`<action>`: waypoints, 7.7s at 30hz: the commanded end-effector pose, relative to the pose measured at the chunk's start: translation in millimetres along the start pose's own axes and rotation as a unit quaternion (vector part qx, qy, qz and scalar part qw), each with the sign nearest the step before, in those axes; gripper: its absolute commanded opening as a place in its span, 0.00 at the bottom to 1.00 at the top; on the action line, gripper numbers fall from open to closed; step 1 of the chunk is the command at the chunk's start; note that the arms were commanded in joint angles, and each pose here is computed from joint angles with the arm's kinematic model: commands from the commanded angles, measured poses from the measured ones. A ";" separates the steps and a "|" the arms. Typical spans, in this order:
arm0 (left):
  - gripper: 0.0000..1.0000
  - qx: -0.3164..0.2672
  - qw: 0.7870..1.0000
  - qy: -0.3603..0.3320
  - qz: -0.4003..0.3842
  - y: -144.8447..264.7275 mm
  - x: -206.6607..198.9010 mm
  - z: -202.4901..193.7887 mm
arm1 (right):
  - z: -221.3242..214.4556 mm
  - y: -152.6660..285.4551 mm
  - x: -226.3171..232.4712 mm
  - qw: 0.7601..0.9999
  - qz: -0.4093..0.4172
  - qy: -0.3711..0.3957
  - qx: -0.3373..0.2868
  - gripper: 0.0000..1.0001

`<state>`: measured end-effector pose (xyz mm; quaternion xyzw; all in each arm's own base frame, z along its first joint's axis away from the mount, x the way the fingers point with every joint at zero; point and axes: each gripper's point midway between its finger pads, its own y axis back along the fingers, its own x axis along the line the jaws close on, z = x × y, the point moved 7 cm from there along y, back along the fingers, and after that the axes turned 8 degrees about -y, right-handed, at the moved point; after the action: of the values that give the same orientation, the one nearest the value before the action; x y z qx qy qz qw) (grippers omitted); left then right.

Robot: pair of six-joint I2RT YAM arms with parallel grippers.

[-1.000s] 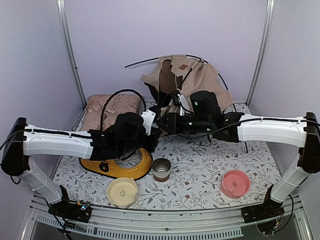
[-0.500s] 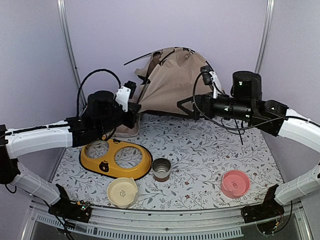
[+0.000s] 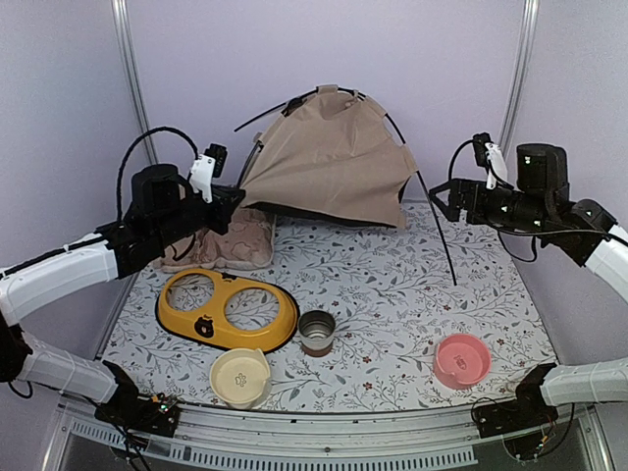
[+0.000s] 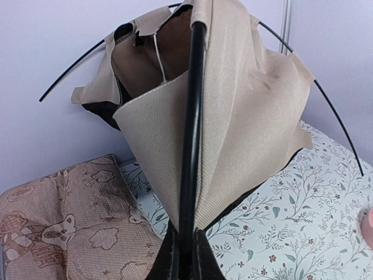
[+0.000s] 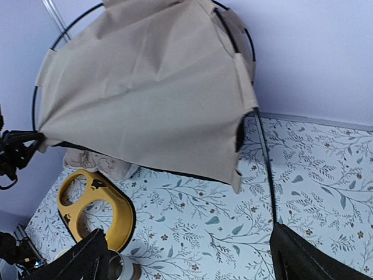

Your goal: Set up the pet tent

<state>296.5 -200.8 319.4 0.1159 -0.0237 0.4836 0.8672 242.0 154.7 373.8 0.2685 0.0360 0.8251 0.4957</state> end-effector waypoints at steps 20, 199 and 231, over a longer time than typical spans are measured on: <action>0.00 -0.039 0.998 0.047 0.015 38.6 47.4 6.9 | -63.0 -48.1 -79.2 0.990 -0.071 -0.033 0.115 0.77; 0.34 -0.269 0.962 -0.050 0.021 0.2 -208.0 63.1 | -52.9 -31.8 154.2 0.887 0.427 -0.170 0.040 0.00; 0.00 -0.219 0.974 -0.060 -0.017 22.4 -189.2 16.8 | -34.2 -27.4 145.6 0.913 0.379 -0.149 0.005 0.00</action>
<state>184.3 -360.9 304.9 -0.0380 -0.1866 0.4532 0.8708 186.6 309.3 373.9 0.4031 -0.1033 0.9019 0.1156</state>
